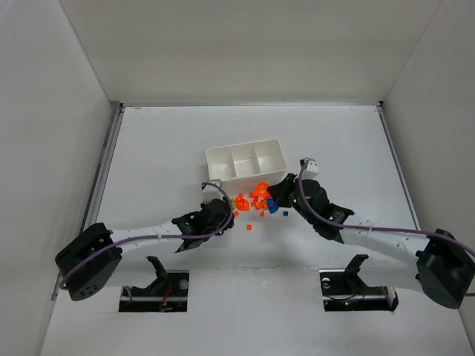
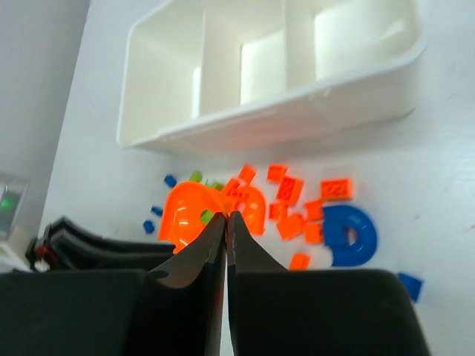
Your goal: Sort the legos into containers by color
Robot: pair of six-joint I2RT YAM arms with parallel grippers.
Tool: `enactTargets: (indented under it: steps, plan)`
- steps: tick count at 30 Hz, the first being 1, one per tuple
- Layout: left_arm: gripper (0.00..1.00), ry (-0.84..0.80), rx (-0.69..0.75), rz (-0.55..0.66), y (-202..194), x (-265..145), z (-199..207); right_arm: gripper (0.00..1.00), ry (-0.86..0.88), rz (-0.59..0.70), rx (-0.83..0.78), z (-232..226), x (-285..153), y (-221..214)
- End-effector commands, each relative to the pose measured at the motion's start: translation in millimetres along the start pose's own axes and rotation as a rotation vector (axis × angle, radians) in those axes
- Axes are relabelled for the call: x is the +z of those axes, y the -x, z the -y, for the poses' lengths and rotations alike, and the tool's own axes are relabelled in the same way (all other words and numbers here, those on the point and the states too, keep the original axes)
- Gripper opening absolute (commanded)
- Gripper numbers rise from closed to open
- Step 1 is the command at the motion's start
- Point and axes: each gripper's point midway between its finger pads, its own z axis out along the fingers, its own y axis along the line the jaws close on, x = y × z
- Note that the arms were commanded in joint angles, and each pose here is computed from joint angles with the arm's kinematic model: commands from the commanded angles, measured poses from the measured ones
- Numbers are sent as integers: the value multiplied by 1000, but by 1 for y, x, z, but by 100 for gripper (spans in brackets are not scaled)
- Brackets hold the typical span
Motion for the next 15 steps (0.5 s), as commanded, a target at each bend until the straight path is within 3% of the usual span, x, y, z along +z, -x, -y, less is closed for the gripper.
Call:
enactTargets:
  steps: [1, 7, 15]
  plan:
    - [26, -14, 20, 76, 22, 2, 17, 6, -35, 100, -64, 2, 2, 46]
    - [26, 32, 82, 64, 18, 12, 15, 6, -86, 208, -82, 9, 25, 108]
    - [27, 92, 130, 51, 12, 19, 5, 6, -127, 204, -106, 12, 62, 129]
